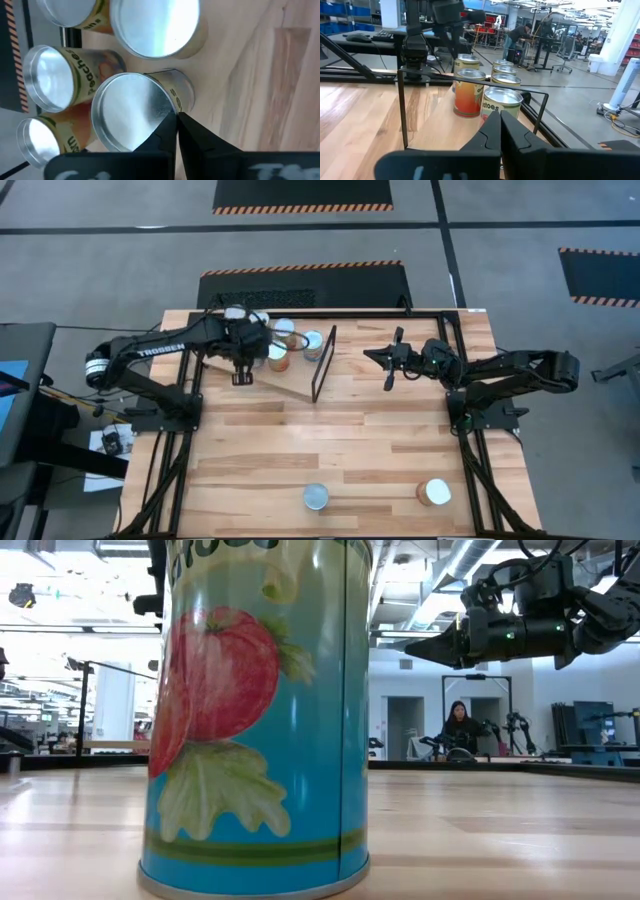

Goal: Pick and place cans onto a shelf
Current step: Align the canned peaches with the other canned peaches on the shelf, then align the canned corn with the other canned corn on the shelf

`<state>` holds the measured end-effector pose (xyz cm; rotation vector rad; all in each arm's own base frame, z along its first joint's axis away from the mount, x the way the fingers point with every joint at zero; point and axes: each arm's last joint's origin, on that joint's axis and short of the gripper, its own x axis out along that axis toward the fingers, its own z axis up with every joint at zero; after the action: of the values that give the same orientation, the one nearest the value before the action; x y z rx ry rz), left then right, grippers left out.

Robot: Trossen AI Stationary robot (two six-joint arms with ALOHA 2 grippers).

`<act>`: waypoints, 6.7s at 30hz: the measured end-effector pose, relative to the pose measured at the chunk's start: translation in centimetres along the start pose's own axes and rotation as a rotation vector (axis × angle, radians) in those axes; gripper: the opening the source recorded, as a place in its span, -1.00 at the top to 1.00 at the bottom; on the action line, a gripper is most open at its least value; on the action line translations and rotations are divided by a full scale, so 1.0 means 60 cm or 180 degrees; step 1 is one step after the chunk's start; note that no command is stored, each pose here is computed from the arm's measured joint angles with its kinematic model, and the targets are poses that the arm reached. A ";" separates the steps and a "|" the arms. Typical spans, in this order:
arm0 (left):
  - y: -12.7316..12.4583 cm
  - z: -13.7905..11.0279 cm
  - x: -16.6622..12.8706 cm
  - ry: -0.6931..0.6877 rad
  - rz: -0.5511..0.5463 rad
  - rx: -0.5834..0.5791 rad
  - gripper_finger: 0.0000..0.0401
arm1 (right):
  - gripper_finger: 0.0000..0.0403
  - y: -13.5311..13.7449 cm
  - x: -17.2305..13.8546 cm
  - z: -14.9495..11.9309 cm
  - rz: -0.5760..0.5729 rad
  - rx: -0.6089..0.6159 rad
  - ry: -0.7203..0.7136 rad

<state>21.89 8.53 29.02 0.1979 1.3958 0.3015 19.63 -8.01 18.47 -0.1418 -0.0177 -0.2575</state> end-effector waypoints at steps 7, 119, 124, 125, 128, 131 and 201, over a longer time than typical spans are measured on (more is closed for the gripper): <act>0.020 -0.005 0.006 -0.0010 -0.0027 -0.0086 1.00 | 0.94 0.000 0.000 0.000 -0.0001 -0.0001 0.0000; -0.109 -0.054 0.011 -0.3527 -0.0422 -0.0509 1.00 | 0.97 0.026 0.004 -0.001 0.0254 -0.0074 0.0163; -0.132 -0.062 0.052 -0.4201 -0.0599 -0.0387 1.00 | 0.98 0.064 0.019 0.019 0.0255 0.0075 0.0874; -0.134 -0.063 0.059 -0.4280 -0.0606 -0.0388 1.00 | 0.98 0.076 0.020 0.022 0.0243 0.0115 0.1077; -0.137 -0.065 0.069 -0.4543 -0.0617 -0.0367 1.00 | 0.98 0.117 0.019 0.040 0.0310 0.0252 0.1593; -0.138 -0.061 0.076 -0.4611 -0.0604 -0.0282 1.00 | 0.98 0.162 0.009 0.069 0.0426 0.0525 0.2024; -0.108 -0.053 0.120 -0.4194 -0.0242 -0.0591 1.00 | 0.97 0.346 0.047 0.230 -0.1073 0.1548 0.4959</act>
<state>20.36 4.62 19.73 0.1370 0.0693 0.1636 27.68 13.12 29.39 0.5781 1.4444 -0.6348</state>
